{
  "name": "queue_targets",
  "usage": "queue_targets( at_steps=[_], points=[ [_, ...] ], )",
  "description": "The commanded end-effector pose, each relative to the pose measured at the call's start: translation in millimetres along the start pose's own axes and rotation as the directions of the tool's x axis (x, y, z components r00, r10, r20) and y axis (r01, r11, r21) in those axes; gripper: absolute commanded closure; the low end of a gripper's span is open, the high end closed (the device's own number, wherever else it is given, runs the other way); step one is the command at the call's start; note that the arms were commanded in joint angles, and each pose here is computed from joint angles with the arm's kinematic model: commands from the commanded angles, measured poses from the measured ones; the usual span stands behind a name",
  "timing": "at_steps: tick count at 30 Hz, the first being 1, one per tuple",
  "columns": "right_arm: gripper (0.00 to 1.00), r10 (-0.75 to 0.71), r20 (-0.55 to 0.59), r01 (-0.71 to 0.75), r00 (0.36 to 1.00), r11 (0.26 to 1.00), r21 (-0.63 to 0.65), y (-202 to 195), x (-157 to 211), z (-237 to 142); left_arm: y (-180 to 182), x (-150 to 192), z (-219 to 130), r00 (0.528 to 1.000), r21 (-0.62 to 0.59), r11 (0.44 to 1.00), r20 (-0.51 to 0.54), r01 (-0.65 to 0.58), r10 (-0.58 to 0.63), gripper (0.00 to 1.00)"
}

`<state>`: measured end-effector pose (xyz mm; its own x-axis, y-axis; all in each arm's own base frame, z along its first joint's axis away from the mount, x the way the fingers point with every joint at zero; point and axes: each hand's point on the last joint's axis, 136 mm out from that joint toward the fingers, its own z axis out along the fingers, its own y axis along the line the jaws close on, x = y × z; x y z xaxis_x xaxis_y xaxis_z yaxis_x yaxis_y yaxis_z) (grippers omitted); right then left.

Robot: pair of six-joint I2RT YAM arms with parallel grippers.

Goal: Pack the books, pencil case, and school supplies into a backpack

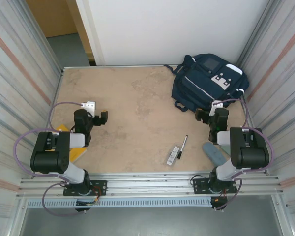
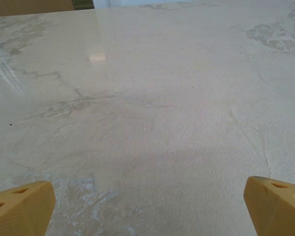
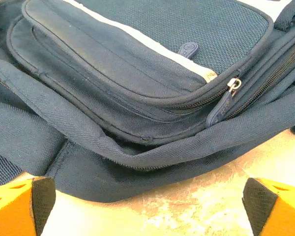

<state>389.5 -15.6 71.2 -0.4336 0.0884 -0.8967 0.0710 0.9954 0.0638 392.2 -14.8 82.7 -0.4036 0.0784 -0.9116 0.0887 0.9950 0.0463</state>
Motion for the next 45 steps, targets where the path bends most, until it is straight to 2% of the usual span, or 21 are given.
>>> queue_targets(
  at_steps=[1, 25, 29, 34, 37, 39, 41, 44, 45],
  points=[
    [0.01, 0.009, 0.029, -0.009, 1.0, 1.0, -0.005, 1.8, -11.4, 1.3, 2.0, -8.9, -0.1, 1.0, -0.014, 1.0, 0.024, -0.008, 0.008, 0.01],
    [0.01, 0.014, 0.027, -0.014, 1.0, 1.0, -0.011, 1.2, -11.0, 1.3, 2.3, -9.2, -0.2, 1.0, -0.015, 1.0, 0.025, -0.007, 0.008, 0.01],
    [0.01, 0.015, 0.027, -0.015, 1.0, 1.0, -0.012, 1.3, -11.0, 1.3, 3.2, -8.7, -0.9, 0.999, 0.013, 1.0, 0.028, 0.014, -0.014, 0.01],
    [0.01, 0.018, 0.027, -0.017, 0.999, 1.0, -0.012, 0.2, -11.1, 1.3, -0.9, -9.0, 0.1, 1.0, 0.01, 1.0, 0.024, -0.011, 0.01, 0.01],
    [0.01, 0.017, 0.029, -0.017, 0.999, 1.0, -0.013, 0.5, -11.9, 1.0, -16.1, -18.1, -4.4, 0.997, 0.073, 0.995, 0.039, -0.066, 0.063, 0.01],
    [0.01, 0.018, 0.032, -0.018, 0.999, 1.0, -0.013, 0.6, -12.5, 0.6, -13.0, -30.6, -12.8, 0.996, -0.001, 0.996, 0.043, -0.084, 0.084, 0.01],
    [0.01, 0.023, 0.02, -0.022, 1.0, 0.998, -0.056, 4.0, -15.3, -0.4, -22.4, -46.7, -23.5, 0.988, -0.021, 0.989, 0.049, -0.144, 0.145, 0.01],
    [0.01, 0.028, -0.091, -0.037, 0.995, 0.994, -0.107, 13.6, -30.0, -4.8, -36.7, -74.0, -44.0, 0.984, -0.055, 0.986, 0.076, -0.16, 0.164, 0.01],
    [0.01, 0.008, -0.114, -0.027, 0.993, 0.985, -0.172, 25.3, -38.3, -7.9, -43.2, -80.3, -51.3, 0.985, -0.056, 0.987, 0.082, -0.15, 0.154, 0.01]
  ],
)
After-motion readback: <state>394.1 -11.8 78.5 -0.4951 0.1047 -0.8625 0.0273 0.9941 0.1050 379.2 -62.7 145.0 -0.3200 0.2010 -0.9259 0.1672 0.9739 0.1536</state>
